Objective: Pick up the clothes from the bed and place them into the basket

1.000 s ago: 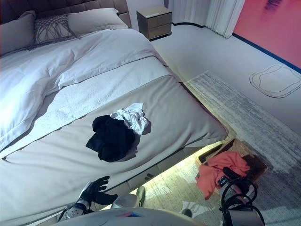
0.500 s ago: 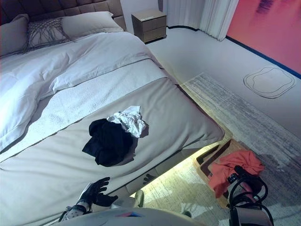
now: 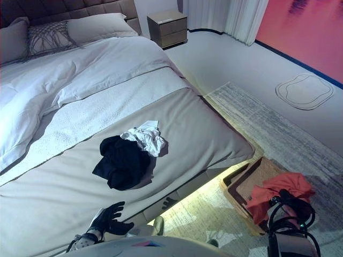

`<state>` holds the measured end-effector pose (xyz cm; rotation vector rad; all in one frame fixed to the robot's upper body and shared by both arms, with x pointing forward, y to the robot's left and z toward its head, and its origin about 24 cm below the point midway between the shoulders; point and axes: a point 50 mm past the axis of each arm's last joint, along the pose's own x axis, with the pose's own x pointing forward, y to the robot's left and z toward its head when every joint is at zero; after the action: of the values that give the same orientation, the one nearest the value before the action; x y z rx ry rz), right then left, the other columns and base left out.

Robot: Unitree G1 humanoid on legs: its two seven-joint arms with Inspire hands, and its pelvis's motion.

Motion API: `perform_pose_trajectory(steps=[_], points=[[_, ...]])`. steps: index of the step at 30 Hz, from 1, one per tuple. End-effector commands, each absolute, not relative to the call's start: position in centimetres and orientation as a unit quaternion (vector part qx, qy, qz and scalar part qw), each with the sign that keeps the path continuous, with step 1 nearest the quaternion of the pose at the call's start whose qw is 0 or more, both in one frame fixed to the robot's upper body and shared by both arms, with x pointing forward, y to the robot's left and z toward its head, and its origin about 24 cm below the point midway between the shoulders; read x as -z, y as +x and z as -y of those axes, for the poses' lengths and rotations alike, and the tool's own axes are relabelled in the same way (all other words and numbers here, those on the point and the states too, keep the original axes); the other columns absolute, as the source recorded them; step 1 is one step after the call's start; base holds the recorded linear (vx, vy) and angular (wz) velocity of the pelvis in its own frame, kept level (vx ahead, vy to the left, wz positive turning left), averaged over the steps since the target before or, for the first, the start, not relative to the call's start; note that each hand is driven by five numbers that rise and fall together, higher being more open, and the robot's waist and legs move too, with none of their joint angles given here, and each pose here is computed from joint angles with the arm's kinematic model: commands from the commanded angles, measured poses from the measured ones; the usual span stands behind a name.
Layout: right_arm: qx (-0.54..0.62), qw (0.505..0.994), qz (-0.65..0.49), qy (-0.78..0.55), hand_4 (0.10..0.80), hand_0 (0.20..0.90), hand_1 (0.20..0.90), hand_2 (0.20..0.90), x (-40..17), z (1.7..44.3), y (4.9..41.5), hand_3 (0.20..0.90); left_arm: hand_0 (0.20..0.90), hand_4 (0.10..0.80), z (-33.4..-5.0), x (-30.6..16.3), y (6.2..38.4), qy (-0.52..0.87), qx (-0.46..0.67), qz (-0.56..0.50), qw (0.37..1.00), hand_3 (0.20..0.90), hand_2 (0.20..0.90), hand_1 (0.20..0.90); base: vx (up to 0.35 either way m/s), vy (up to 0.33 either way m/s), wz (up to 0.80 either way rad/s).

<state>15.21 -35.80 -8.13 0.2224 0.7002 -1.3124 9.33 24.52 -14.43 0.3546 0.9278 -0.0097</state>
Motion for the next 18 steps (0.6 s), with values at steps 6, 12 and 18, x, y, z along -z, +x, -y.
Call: perform_pose_trajectory(steps=[6, 12, 18], points=[[0.547, 0.809, -0.201, 0.076, 0.8, 0.9, 0.9, 0.9, 2.6, 39.1, 19.8, 0.9, 0.9, 0.8, -25.0, 13.6, 11.3, 0.168, -0.008, -0.409, 0.897, 0.9, 0.9, 0.9, 0.0, 0.0, 0.0], [0.419, 0.866, -0.258, 0.087, 0.8, 0.9, 0.9, 0.9, 5.7, 36.2, 19.4, 0.9, 0.9, 0.8, -25.2, 13.5, 11.4, 0.164, -0.014, -0.406, 0.899, 0.9, 0.9, 0.9, 0.0, 0.0, 0.0], [0.349, 0.867, -0.334, 0.119, 0.8, 0.9, 0.9, 0.9, 10.0, 32.6, 16.2, 0.9, 0.9, 0.8, -25.0, 13.6, 11.1, 0.163, -0.014, -0.408, 0.898, 0.9, 0.9, 0.9, 0.0, 0.0, 0.0]])
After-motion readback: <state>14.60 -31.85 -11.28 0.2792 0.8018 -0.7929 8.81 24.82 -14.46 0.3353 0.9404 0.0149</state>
